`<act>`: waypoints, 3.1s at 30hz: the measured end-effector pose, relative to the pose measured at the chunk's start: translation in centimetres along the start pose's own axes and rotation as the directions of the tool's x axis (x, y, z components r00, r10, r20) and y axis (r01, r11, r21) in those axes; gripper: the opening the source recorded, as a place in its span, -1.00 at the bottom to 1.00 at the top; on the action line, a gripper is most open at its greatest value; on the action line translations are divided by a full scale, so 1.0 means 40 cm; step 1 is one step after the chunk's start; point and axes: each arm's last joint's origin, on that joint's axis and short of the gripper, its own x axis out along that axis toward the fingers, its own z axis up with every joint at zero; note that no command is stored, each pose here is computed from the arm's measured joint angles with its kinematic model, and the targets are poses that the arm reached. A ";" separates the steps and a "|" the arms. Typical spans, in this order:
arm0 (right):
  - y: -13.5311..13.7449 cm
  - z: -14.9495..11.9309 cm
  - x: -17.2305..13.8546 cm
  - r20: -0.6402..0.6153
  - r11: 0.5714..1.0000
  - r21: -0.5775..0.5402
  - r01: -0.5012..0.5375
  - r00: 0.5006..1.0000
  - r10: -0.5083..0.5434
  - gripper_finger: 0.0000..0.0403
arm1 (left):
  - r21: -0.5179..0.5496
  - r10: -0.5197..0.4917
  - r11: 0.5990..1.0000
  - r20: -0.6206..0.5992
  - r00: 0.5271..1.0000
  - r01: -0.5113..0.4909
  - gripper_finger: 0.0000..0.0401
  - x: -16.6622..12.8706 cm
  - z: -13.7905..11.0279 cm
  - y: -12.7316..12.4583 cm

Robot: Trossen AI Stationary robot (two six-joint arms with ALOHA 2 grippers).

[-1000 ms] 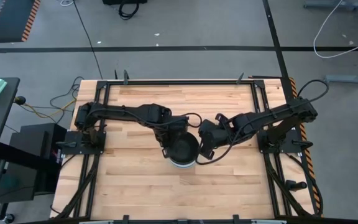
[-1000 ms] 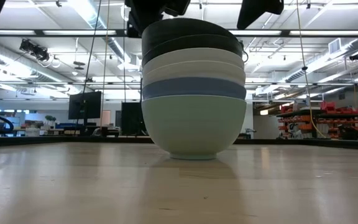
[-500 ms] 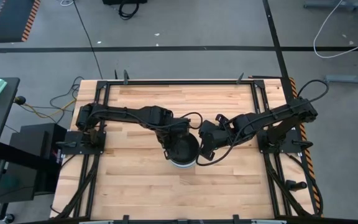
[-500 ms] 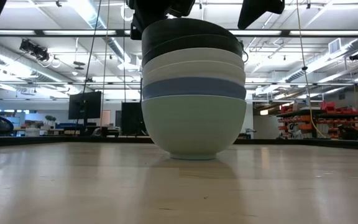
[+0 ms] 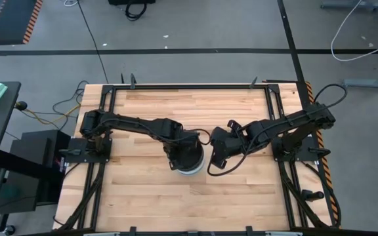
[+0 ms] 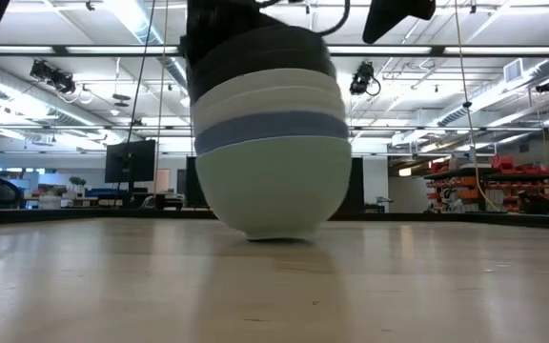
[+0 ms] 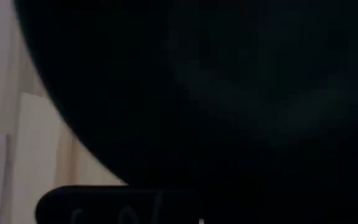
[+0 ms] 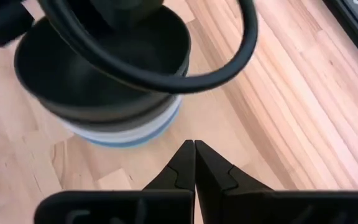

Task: Nest bowls inside each other
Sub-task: Stack the black bowl on the stacked black bowl, then return to Home Position

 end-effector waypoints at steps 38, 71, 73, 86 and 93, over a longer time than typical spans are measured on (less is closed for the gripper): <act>0.087 -0.036 0.075 0.217 0.966 -0.202 -0.159 0.955 0.203 -0.99 | 0.078 0.148 0.965 0.620 0.770 -0.248 -0.93 -0.340 -0.091 -0.083; 0.034 -0.037 0.016 0.449 0.946 -0.248 -0.209 0.841 0.303 -0.98 | 0.027 0.179 0.953 0.752 0.634 -0.301 -0.91 -0.386 -0.092 -0.101; 0.027 -0.045 -0.026 0.486 0.943 -0.254 -0.215 0.815 0.317 -0.98 | 0.034 0.168 0.954 0.760 0.627 -0.297 -0.93 -0.394 -0.099 -0.105; 0.048 -0.151 -0.188 0.587 0.928 -0.317 -0.197 0.728 0.355 -0.98 | -0.039 0.176 0.967 0.817 0.549 -0.252 -0.86 -0.417 -0.215 -0.047; 0.085 -0.215 -0.191 0.582 0.903 -0.365 -0.226 0.702 0.411 -0.97 | 0.000 0.089 0.983 0.874 0.478 -0.184 -0.93 -0.373 -0.305 -0.024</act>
